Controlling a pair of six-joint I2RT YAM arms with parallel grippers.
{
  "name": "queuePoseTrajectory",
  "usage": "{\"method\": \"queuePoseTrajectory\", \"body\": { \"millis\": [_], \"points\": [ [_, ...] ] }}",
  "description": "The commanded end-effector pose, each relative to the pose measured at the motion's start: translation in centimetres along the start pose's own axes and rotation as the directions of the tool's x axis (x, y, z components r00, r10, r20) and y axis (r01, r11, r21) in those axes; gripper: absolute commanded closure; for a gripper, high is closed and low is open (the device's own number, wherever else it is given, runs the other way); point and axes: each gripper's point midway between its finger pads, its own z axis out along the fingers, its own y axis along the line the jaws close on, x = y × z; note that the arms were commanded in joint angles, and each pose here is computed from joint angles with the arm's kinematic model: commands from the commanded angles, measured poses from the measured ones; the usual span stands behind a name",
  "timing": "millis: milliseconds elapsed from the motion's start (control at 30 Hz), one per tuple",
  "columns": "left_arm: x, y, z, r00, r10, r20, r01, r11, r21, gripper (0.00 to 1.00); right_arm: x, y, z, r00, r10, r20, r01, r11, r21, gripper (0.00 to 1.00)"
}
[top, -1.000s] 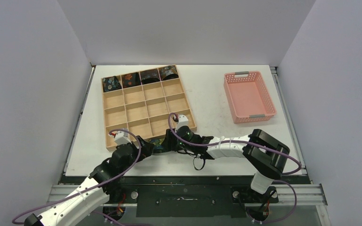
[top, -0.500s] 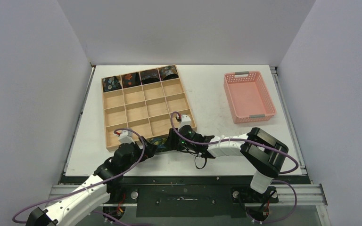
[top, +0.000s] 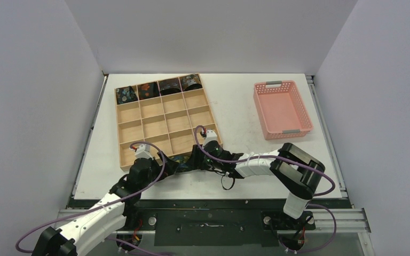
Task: Roll the ties
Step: Pick up the tie at the center of the board.
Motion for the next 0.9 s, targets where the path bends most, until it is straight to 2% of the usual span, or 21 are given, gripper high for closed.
{"method": "queuePoseTrajectory", "body": {
  "millis": [0,633,867],
  "points": [
    [-1.5,-3.1,0.2,0.999,-0.026,0.019,0.023,0.992,0.125,0.18,1.3,-2.3,0.3,1.0,-0.002,-0.027,0.004,0.998,0.057,0.54],
    [-0.3,-3.5,2.0,0.998,-0.023,-0.061,0.032,0.988,0.151,0.29,1.3,-3.0,-0.3,1.0,0.007,-0.025,-0.006,0.998,0.063,0.55],
    [-0.4,-4.2,2.3,0.997,-0.017,-0.071,0.029,0.985,0.169,0.38,1.1,-2.9,-0.4,1.0,0.006,-0.022,-0.005,0.998,0.056,0.55]
  ]
}}
